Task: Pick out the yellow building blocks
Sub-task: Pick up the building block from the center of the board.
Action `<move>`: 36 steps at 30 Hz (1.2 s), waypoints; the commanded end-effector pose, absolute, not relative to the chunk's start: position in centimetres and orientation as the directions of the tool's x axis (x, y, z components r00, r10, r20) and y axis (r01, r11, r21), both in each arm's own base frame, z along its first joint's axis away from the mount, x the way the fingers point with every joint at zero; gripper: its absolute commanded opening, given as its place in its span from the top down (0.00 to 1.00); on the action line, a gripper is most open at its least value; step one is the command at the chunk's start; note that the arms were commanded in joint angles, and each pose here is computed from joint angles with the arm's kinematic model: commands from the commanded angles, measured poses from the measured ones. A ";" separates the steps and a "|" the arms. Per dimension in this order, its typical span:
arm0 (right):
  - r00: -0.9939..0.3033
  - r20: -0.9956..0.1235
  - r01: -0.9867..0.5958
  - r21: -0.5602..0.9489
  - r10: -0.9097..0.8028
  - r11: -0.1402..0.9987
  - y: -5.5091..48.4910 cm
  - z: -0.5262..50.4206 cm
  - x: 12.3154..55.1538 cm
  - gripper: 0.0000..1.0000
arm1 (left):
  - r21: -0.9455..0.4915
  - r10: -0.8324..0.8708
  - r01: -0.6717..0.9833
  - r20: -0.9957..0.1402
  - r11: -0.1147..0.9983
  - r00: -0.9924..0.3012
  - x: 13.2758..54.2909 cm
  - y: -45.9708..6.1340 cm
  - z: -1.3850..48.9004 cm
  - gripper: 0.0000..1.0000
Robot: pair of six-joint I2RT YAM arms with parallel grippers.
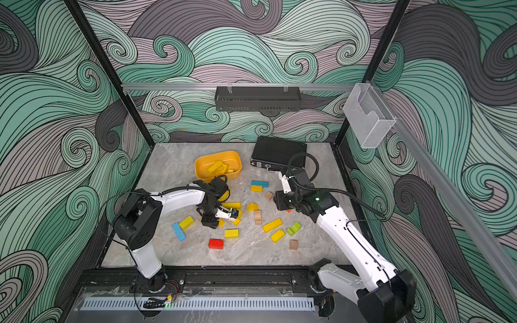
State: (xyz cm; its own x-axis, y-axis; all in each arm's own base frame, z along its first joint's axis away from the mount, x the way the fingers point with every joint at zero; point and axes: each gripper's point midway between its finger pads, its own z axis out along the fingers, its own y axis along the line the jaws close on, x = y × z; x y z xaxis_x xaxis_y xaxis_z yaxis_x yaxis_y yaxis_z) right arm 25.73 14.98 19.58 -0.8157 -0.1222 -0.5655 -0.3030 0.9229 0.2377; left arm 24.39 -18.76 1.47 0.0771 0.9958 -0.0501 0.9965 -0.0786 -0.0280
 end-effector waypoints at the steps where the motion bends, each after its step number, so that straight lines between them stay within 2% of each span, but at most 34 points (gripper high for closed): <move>1: -0.817 -0.566 -0.285 0.225 -0.113 0.932 14.5 19.4 25.6 0.58 | -0.009 0.994 0.995 -0.025 -0.103 0.102 24.8 -18.7 0.9 0.47; 8: -0.822 -0.557 -0.283 0.222 -0.117 0.933 14.4 18.9 25.6 0.58 | 0.004 0.994 0.994 0.001 -0.107 0.107 25.0 -18.6 0.6 0.61; 10: -0.825 -0.553 -0.282 0.221 -0.118 0.934 14.4 18.8 25.6 0.59 | 0.002 0.995 0.995 0.002 -0.103 0.103 25.0 -18.6 0.7 0.68; 12: -0.825 -0.552 -0.283 0.219 -0.120 0.934 14.4 18.8 25.6 0.59 | -0.003 0.995 0.995 0.005 -0.100 0.100 24.9 -18.6 0.7 0.70; 14: -0.825 -0.552 -0.284 0.218 -0.122 0.934 14.5 18.8 25.7 0.59 | -0.005 0.995 0.995 0.007 -0.095 0.095 24.9 -18.6 0.9 0.79; 19: -0.827 -0.548 -0.287 0.217 -0.127 0.933 14.5 18.6 25.8 0.59 | -0.018 0.996 0.996 0.011 -0.084 0.084 24.7 -18.6 1.2 0.84; 21: -0.828 -0.545 -0.288 0.215 -0.130 0.933 14.5 18.5 25.8 0.59 | -0.018 0.997 0.997 0.011 -0.081 0.081 24.7 -18.6 1.3 0.84; 23: -0.828 -0.546 -0.289 0.214 -0.131 0.933 14.5 18.6 25.8 0.58 | -0.018 0.997 0.997 0.006 -0.077 0.077 24.8 -18.7 1.5 0.77; 29: -0.829 -0.542 -0.290 0.210 -0.136 0.934 14.6 18.4 25.9 0.58 | -0.014 0.998 0.998 -0.010 -0.061 0.061 25.0 -19.2 2.0 0.66; 36: -0.834 -0.534 -0.288 0.204 -0.140 0.936 14.5 18.0 25.8 0.58 | -0.027 0.999 0.999 -0.037 -0.041 0.040 25.0 -19.9 2.6 0.62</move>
